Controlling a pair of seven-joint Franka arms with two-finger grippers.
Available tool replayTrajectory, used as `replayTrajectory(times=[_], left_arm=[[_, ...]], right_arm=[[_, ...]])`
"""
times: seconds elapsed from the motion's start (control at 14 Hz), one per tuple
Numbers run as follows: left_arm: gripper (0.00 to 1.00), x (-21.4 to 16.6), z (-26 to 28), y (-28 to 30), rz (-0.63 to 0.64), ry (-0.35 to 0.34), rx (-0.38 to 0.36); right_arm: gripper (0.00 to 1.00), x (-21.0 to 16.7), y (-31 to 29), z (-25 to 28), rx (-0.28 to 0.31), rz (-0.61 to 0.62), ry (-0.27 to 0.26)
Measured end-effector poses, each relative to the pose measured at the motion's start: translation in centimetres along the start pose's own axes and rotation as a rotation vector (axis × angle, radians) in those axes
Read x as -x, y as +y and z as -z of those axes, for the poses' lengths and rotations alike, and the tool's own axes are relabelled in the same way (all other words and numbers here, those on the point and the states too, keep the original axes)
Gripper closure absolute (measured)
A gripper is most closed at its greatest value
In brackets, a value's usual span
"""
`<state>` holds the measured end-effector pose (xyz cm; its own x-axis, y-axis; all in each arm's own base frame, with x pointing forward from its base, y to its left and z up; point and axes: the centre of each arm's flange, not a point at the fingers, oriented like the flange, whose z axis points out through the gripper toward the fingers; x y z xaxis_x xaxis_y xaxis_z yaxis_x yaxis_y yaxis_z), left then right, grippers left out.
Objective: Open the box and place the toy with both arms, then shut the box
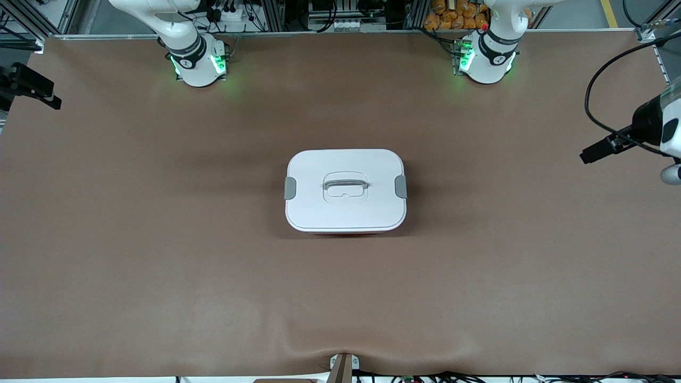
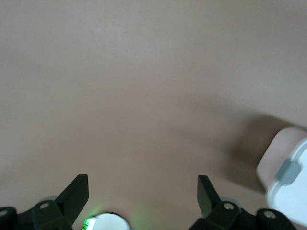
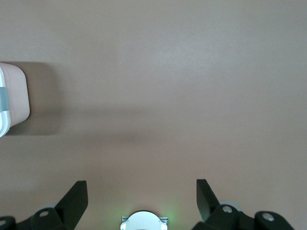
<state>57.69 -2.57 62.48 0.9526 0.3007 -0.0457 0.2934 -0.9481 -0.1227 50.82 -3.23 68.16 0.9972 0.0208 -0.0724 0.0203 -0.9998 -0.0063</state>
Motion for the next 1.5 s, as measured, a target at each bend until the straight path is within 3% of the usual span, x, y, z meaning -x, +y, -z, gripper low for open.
replayTrajectory(times=[0.43,0.85,1.5], left_arm=[[0.00,5.6,0.6,-0.1,-0.199,0.009,0.013],[0.00,9.6,1.8,-2.1,-0.211,0.025,0.040],[0.00,10.1,2.4,-2.3,-0.211,0.026,0.041]], right_arm=[[0.00,0.0,0.0,0.0,0.000,0.000,0.000],[0.00,0.0,0.0,0.0,0.000,0.000,0.000],[0.00,0.0,0.0,0.0,0.000,0.000,0.000]])
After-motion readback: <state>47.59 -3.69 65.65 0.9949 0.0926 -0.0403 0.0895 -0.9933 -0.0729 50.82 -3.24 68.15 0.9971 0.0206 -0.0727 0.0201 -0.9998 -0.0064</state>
